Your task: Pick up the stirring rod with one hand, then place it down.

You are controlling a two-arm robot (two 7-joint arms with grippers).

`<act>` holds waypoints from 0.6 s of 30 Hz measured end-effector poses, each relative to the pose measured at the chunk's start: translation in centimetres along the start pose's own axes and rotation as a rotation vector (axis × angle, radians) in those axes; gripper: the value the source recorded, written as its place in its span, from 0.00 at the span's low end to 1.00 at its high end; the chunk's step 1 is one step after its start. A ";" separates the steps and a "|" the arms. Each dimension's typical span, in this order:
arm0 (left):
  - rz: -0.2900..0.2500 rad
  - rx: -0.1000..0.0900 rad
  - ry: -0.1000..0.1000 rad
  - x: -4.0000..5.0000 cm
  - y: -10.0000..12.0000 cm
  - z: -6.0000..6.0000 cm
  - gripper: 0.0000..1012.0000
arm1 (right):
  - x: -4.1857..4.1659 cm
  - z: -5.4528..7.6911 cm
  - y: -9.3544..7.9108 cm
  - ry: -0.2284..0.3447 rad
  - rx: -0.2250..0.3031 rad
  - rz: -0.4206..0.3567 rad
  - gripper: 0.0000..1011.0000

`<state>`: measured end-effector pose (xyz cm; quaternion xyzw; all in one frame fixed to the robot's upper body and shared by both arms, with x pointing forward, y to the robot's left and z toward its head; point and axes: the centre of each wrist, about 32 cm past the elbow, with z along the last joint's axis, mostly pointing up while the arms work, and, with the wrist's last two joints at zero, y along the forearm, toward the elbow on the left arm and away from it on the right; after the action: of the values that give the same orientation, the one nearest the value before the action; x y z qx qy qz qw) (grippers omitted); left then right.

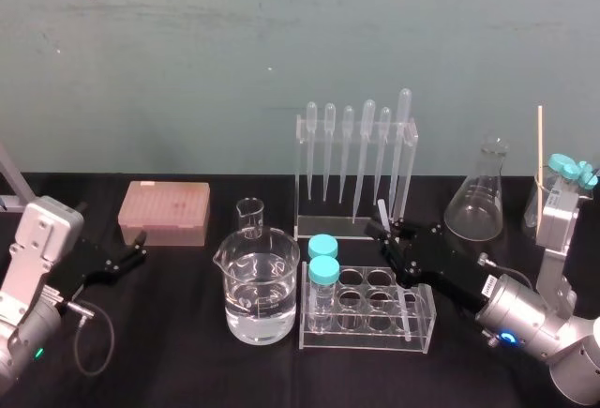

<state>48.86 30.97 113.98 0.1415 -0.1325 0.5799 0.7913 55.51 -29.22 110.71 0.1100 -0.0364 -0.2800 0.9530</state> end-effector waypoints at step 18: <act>0.000 0.000 0.000 0.00 0.0 0.0 0.99 | 0.00 0.0 0.0 -0.002 0.002 0.000 0.45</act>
<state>48.86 30.97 113.98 0.1415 -0.1324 0.5799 0.7913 55.51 -29.22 110.73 0.1108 -0.0375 -0.2802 0.9528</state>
